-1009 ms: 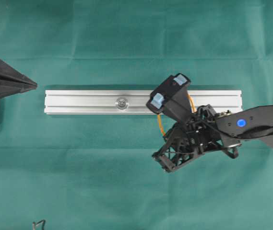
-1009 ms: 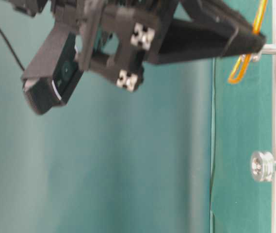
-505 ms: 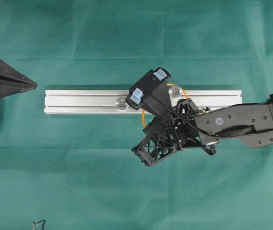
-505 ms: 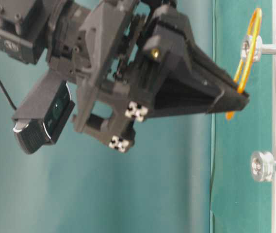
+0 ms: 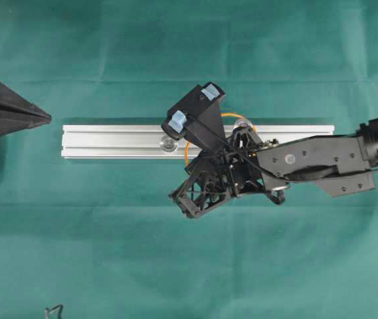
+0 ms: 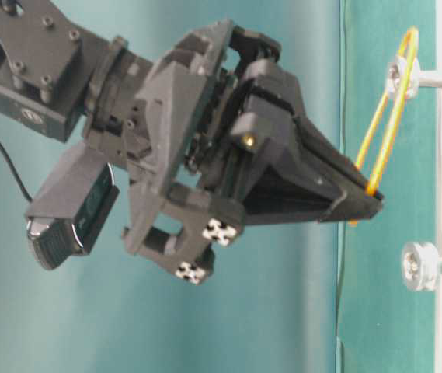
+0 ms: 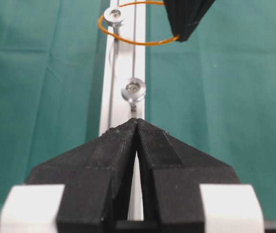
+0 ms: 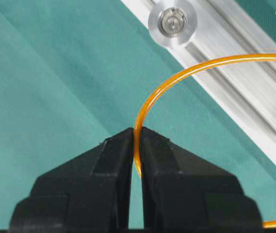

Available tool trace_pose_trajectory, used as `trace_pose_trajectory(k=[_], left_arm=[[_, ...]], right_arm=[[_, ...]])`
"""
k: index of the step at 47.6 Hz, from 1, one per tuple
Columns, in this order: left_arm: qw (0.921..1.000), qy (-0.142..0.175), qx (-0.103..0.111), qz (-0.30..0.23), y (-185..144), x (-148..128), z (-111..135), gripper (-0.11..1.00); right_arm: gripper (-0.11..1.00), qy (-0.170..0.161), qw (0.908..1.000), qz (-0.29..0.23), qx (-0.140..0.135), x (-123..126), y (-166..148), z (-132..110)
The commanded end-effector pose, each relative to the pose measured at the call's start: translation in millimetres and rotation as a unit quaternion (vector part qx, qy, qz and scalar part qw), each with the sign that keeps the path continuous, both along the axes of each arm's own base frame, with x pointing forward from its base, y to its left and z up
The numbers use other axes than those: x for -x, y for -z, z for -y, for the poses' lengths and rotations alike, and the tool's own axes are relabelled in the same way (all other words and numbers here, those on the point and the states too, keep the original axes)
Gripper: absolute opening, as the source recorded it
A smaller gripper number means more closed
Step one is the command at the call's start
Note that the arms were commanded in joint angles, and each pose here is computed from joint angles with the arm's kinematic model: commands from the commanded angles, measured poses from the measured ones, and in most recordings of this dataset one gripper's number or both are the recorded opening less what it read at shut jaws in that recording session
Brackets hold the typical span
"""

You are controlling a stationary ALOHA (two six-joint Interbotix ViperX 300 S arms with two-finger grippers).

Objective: Hook the rubber onto the shaft.
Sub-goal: 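Rotate the right gripper and swing the band toward the left knob, then lower the band loop down over the left knob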

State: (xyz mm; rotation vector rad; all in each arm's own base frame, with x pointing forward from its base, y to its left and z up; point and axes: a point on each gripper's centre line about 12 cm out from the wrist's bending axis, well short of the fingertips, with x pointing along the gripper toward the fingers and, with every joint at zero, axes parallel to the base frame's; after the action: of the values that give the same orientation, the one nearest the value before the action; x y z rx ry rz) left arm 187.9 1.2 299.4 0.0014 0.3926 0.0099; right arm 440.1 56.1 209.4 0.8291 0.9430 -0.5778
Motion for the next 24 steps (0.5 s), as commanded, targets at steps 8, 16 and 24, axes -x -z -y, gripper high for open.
trace_pose_trajectory(k=[8,16,24], left_arm=[[0.9999,-0.002,-0.002,0.017,-14,-2,-1,0.00],[0.9998,-0.002,-0.002,0.018,-14,-2,-1,0.00],[0.9998,-0.002,-0.002,0.018,-15,-3,-1,0.00]], right_arm=[[0.07,0.001,0.9993,0.037,-0.002,-13,-16,4],[0.07,0.000,0.9990,0.044,0.004,-21,-16,6],[0.07,0.001,0.9989,0.047,0.008,-27,-16,8]])
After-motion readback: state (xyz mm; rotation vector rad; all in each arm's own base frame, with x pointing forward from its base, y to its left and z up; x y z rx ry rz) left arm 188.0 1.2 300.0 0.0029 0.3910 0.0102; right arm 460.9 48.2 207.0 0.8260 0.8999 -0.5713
